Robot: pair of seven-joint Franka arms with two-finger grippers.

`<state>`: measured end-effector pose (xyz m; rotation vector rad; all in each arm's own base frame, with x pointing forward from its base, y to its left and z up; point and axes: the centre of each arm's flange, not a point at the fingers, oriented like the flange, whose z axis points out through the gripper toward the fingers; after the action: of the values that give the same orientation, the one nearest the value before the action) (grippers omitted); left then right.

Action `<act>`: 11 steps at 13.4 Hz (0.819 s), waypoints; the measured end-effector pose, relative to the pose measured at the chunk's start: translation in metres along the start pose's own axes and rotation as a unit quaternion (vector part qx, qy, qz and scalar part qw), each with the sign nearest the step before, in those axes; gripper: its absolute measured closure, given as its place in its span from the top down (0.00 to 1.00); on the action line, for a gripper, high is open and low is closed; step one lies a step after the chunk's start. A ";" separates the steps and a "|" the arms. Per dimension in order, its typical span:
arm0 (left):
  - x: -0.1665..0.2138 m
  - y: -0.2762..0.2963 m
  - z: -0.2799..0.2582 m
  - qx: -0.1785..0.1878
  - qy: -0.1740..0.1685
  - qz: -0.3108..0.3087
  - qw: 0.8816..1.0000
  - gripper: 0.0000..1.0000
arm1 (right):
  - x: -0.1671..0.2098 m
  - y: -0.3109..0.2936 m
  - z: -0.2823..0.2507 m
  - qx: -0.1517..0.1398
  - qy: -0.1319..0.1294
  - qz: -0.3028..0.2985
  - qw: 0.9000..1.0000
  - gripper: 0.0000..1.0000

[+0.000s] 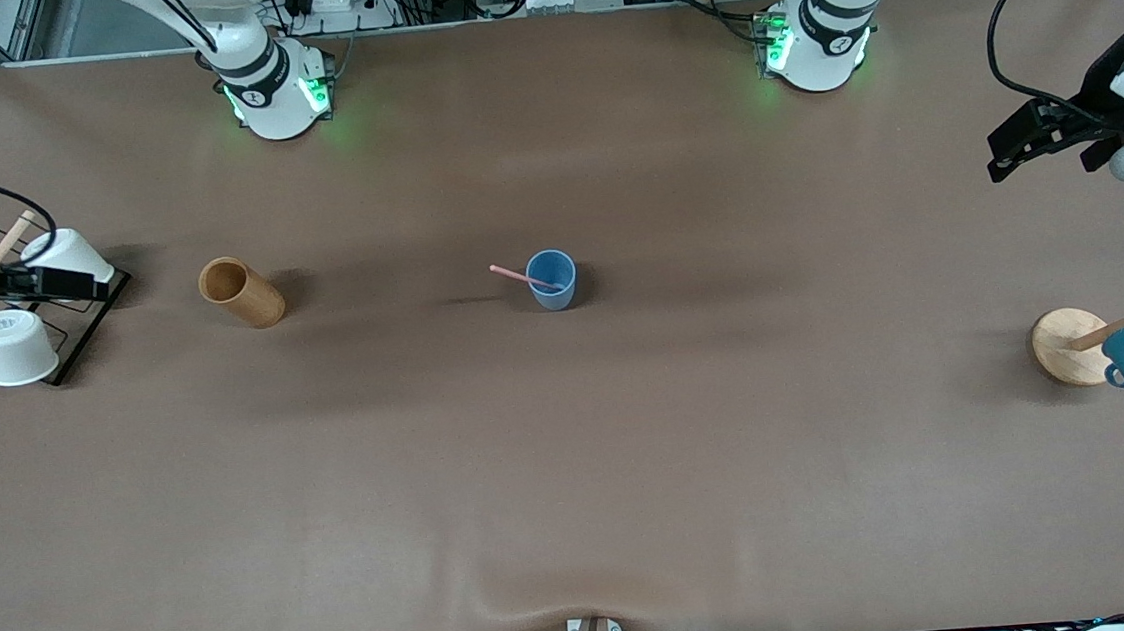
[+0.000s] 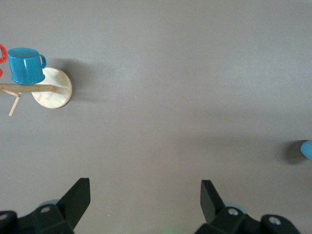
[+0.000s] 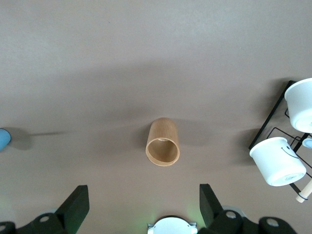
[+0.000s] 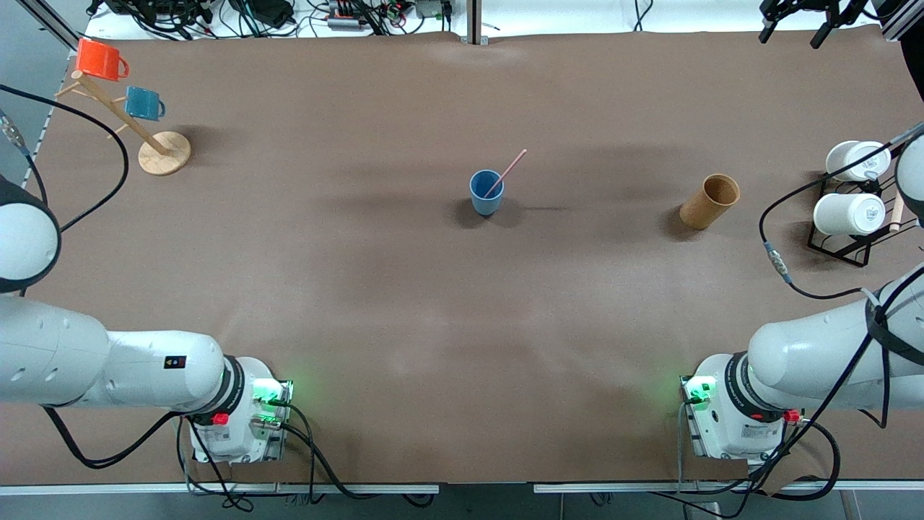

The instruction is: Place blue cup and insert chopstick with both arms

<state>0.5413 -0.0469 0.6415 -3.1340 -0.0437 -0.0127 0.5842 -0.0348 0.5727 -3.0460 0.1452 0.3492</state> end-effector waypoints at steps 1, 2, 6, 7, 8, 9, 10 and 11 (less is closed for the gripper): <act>0.000 0.000 0.000 0.000 0.000 0.000 1.000 1.00 | -0.012 -0.002 -0.005 -0.002 0.012 -0.002 1.000 1.00; 0.000 0.000 0.000 0.000 0.000 0.000 1.000 1.00 | -0.027 -0.004 -0.008 -0.004 0.019 -0.004 1.000 1.00; 0.000 -0.001 0.000 0.000 0.000 -0.001 1.000 1.00 | -0.077 -0.016 -0.014 -0.011 0.043 -0.013 0.999 1.00; 0.000 -0.001 0.000 0.000 0.000 -0.001 1.000 1.00 | -0.079 -0.010 -0.015 -0.009 0.047 -0.008 0.999 1.00; 0.000 -0.001 0.000 0.000 0.000 -0.001 1.000 1.00 | -0.078 -0.005 -0.016 -0.008 0.053 -0.005 0.999 1.00; 0.000 -0.001 0.000 0.000 0.000 -0.001 1.000 1.00 | -0.075 -0.004 -0.017 -0.007 0.059 -0.005 0.998 1.00; 0.000 -0.001 0.000 0.000 0.000 -0.001 1.000 1.00 | -0.070 -0.007 -0.019 -0.008 0.066 -0.007 0.998 1.00; 0.000 -0.001 0.000 0.000 0.000 -0.001 1.000 1.00 | -0.064 -0.011 -0.023 -0.009 0.072 -0.011 0.997 1.00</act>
<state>0.5414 -0.0460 0.6416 -3.1341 -0.0465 -0.0139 0.5284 -0.0204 0.6106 -3.0859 0.1158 0.1292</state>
